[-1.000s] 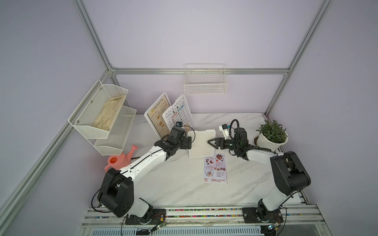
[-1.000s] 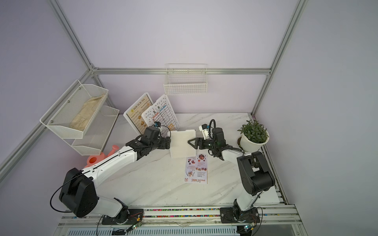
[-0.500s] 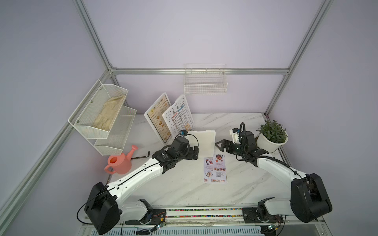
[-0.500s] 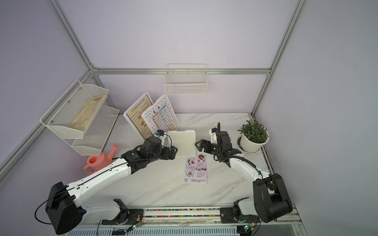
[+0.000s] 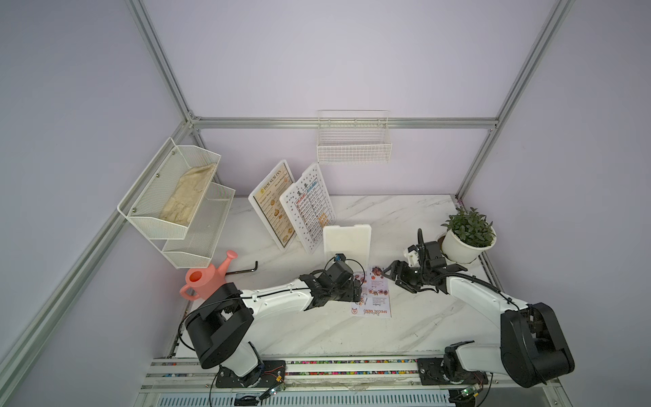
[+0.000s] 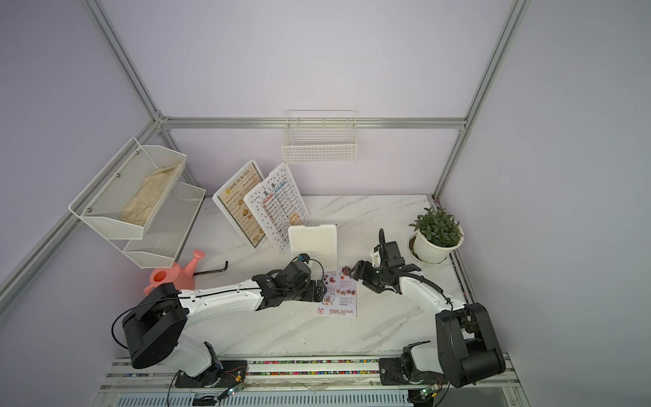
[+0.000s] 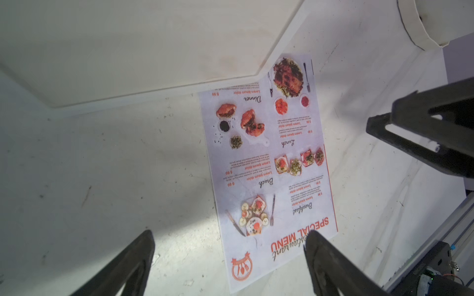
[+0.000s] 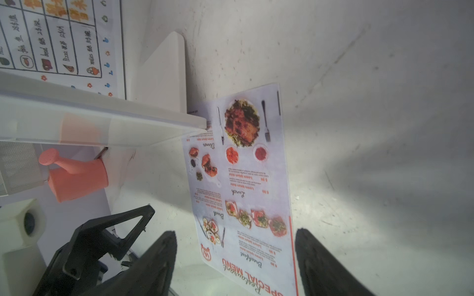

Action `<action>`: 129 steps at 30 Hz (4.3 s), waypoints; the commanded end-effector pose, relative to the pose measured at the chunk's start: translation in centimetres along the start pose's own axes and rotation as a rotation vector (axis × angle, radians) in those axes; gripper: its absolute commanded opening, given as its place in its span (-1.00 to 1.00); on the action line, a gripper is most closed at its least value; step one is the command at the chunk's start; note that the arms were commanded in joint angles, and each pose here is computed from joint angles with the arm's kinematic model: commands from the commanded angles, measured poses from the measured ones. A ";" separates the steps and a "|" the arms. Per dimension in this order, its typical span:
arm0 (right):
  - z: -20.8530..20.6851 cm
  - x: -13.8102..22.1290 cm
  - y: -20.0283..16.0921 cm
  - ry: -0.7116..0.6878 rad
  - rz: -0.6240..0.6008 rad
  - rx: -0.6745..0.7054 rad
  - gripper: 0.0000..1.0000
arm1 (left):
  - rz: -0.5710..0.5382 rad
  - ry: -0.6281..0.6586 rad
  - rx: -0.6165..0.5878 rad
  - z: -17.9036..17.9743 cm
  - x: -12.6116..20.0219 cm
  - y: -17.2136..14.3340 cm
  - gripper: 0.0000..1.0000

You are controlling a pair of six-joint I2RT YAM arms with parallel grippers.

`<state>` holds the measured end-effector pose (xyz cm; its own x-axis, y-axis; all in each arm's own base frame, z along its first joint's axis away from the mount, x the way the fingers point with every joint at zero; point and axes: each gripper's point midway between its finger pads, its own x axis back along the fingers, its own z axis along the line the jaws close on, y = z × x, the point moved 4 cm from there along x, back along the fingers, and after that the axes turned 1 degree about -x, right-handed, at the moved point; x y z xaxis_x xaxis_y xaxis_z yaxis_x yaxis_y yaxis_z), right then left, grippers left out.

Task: Insert the menus into the narrow rack
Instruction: Pick up the menu from the center of the board.

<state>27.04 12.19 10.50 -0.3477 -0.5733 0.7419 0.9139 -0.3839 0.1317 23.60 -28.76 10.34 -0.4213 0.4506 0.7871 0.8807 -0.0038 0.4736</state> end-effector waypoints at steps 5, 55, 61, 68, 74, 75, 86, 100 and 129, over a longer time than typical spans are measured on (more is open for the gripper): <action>-0.9 -1.2 -1.1 0.032 0.115 -0.030 0.30 | 0.011 -0.034 0.030 -0.6 -1.8 -0.3 0.65; -3.6 -4.5 -4.2 0.132 0.228 -0.084 0.50 | 0.103 -0.074 0.012 -0.8 -6.7 -2.2 0.45; -5.2 -3.8 -3.6 -0.032 0.153 -0.105 0.50 | 0.116 -0.077 0.011 -0.9 -7.1 -2.4 0.46; -6.2 -3.0 -3.5 -0.109 0.091 -0.161 0.50 | 0.122 -0.086 -0.007 -1.8 -7.9 -1.7 0.58; -6.9 -2.5 -3.4 -0.111 0.072 -0.232 0.51 | 0.121 -0.092 -0.014 -2.2 -8.3 -1.4 0.55; -7.1 -2.4 -3.4 -0.107 0.069 -0.249 0.50 | 0.121 -0.089 -0.011 -2.1 -8.3 -1.4 0.53; -7.6 -1.2 -4.5 -0.101 0.047 -0.335 0.50 | 0.131 -0.071 0.008 -1.7 -8.9 -1.8 0.34; -6.9 -1.3 -4.7 0.005 0.015 -0.434 0.50 | 0.139 -0.071 0.014 -1.4 -9.2 -2.2 0.31; -2.6 1.6 -1.0 0.325 -0.241 -0.466 0.51 | 0.137 -0.073 0.013 -1.4 -9.1 -2.2 0.32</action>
<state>24.84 10.22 9.69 -0.6096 -0.6225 0.4908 0.6789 -0.7296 -0.0821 27.24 -36.10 7.06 -0.3845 0.6118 0.6913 0.8746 0.0019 0.4848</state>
